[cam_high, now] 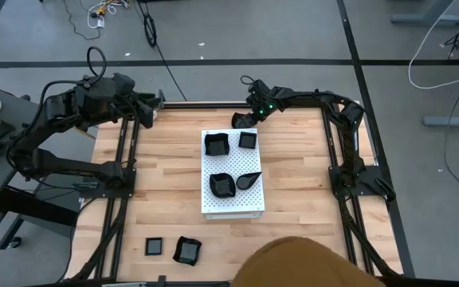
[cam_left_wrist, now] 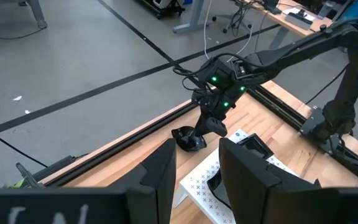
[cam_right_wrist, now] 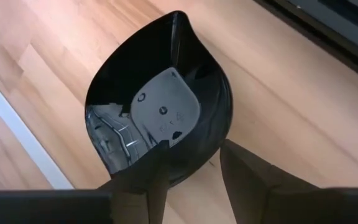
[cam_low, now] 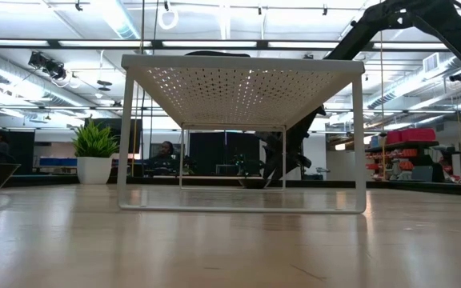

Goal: Pick & Place Mini shaped plates
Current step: Stack the black leaf shaped plate on top of the other black leaf shaped plate on the shelf

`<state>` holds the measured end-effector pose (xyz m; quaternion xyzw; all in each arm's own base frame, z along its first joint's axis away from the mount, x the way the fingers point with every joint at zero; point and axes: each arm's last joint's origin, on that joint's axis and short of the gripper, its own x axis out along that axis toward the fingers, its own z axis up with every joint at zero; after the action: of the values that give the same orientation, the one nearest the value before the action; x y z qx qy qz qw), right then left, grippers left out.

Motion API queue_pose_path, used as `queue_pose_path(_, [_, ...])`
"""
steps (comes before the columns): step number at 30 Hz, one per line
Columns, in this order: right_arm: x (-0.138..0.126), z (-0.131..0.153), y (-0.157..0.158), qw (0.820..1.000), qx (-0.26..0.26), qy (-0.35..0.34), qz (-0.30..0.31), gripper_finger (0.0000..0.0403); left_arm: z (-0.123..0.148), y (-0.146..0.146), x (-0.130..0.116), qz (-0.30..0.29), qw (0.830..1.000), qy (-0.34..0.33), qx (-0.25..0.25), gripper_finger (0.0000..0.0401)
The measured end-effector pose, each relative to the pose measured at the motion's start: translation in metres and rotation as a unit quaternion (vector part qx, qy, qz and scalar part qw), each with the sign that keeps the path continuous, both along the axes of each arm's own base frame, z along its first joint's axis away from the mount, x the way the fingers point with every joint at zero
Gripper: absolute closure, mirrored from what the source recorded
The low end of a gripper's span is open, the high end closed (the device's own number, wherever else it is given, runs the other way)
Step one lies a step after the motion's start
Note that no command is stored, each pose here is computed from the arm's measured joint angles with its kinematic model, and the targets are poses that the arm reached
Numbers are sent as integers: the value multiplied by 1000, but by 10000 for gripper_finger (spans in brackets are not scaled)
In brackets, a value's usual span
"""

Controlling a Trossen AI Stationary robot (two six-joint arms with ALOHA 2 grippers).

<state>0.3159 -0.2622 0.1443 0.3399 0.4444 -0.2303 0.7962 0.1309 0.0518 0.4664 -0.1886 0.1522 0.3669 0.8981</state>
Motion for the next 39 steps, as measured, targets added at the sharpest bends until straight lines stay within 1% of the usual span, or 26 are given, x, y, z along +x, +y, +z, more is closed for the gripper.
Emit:
queue_pose_path(4, [1, 0, 0, 1000, -11, -1, 16, 257, 0, 0, 0, 0, 1000, 0, 0, 275])
queue_pose_path(11, [1, 0, 0, 1000, -10, -2, 12, 257, 0, 0, 0, 0, 1000, 0, 0, 275])
queue_pose_path(18, [0, 0, 1, 1000, 15, 0, -19, 257, 0, 0, 0, -3, 1000, 7, 8, 275])
queue_pose_path(22, [1, 0, 2, 999, 42, -11, -30, 257, 0, 0, 0, -4, 1000, 8, 9, 275])
queue_pose_path(29, [2, -1, 6, 998, 55, -3, -44, 257, 0, 1, 0, 4, 1000, 10, 13, 275])
queue_pose_path(39, [9, -3, 15, 992, 94, -3, -86, 257, 0, 1, -1, 11, 1000, 11, 17, 275])
